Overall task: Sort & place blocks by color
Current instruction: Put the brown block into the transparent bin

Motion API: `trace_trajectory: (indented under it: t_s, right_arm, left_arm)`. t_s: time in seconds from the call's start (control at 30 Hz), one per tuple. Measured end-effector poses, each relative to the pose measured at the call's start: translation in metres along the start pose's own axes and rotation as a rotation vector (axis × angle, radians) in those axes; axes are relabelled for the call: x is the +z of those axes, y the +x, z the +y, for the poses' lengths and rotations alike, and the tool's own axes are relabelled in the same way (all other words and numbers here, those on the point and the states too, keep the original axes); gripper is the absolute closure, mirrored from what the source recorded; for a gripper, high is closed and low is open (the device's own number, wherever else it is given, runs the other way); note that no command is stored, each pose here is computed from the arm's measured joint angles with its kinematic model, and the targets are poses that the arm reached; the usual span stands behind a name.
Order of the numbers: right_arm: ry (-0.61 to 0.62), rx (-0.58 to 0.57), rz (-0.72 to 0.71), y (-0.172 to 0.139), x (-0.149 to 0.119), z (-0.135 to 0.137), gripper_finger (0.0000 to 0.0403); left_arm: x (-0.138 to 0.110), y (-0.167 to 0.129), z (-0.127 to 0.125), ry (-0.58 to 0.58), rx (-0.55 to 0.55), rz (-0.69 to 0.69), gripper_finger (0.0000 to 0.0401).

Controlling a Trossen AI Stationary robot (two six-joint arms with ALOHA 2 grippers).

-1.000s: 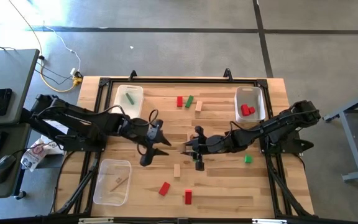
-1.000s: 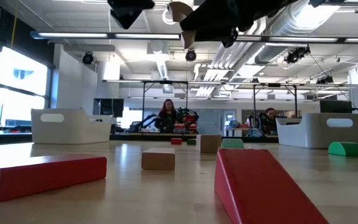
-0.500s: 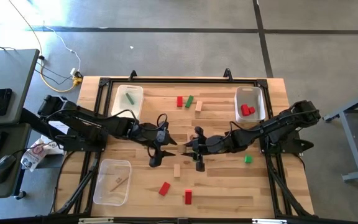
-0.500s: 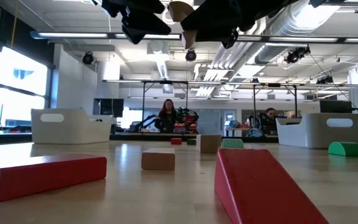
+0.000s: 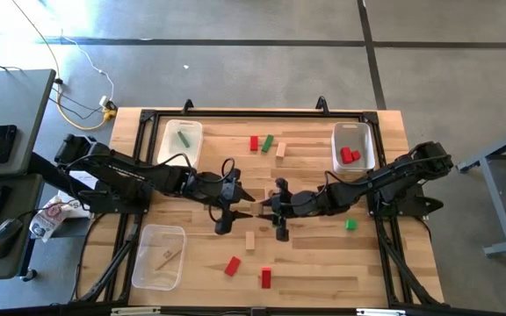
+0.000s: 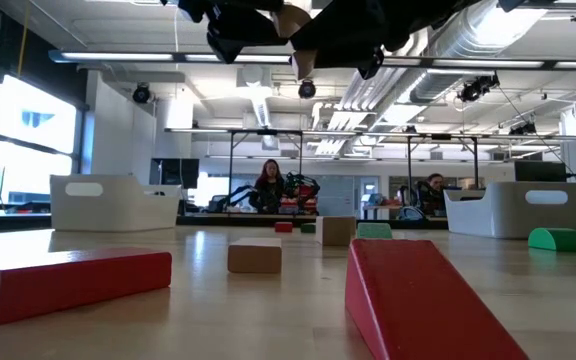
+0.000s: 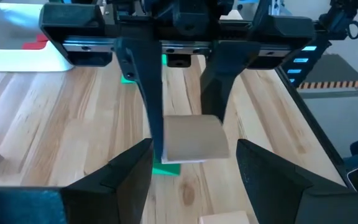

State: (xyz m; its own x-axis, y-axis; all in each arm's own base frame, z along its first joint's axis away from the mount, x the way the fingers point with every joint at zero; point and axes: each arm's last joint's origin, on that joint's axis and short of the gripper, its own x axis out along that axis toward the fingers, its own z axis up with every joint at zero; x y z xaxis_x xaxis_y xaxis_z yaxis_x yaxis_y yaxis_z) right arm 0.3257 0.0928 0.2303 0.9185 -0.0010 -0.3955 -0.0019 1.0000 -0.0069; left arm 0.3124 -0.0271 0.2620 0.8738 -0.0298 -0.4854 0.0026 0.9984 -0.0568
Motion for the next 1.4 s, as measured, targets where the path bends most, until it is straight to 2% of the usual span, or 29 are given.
trace_trajectory:
  t_s: [0.37, 0.5, 0.73, 0.9, 1.17, 1.4]
  right_arm:
    - [0.013, -0.018, -0.048, -0.0001, 0.0046, -0.0002, 0.0296]
    - [0.014, -0.03, -0.05, -0.0001, 0.0047, -0.0005, 0.0296]
    - [0.014, -0.042, -0.05, -0.0001, 0.0046, -0.0009, 0.0296]
    - [0.014, -0.043, -0.05, -0.0001, 0.0046, -0.0009, 0.0294]
    - [0.015, -0.04, -0.051, -0.0001, 0.0047, -0.0009, 0.0264]
    - [0.038, -0.039, -0.057, -0.0005, 0.0055, -0.0006, 0.0215]
  left_arm:
    - [0.0051, -0.0003, 0.0015, 0.022, 0.066, -0.057, 0.0196]
    - [0.0061, -0.0004, 0.0014, 0.021, 0.065, -0.065, 0.022]
    - [0.0054, -0.0005, 0.001, 0.056, 0.052, -0.056, 0.0286]
    - [0.0052, -0.0005, 0.0011, 0.058, 0.054, -0.054, 0.0294]
    - [0.0048, -0.0005, 0.0011, 0.062, 0.052, -0.05, 0.0293]
    - [-0.0025, -0.0005, 0.0017, 0.047, 0.062, 0.026, 0.0293]
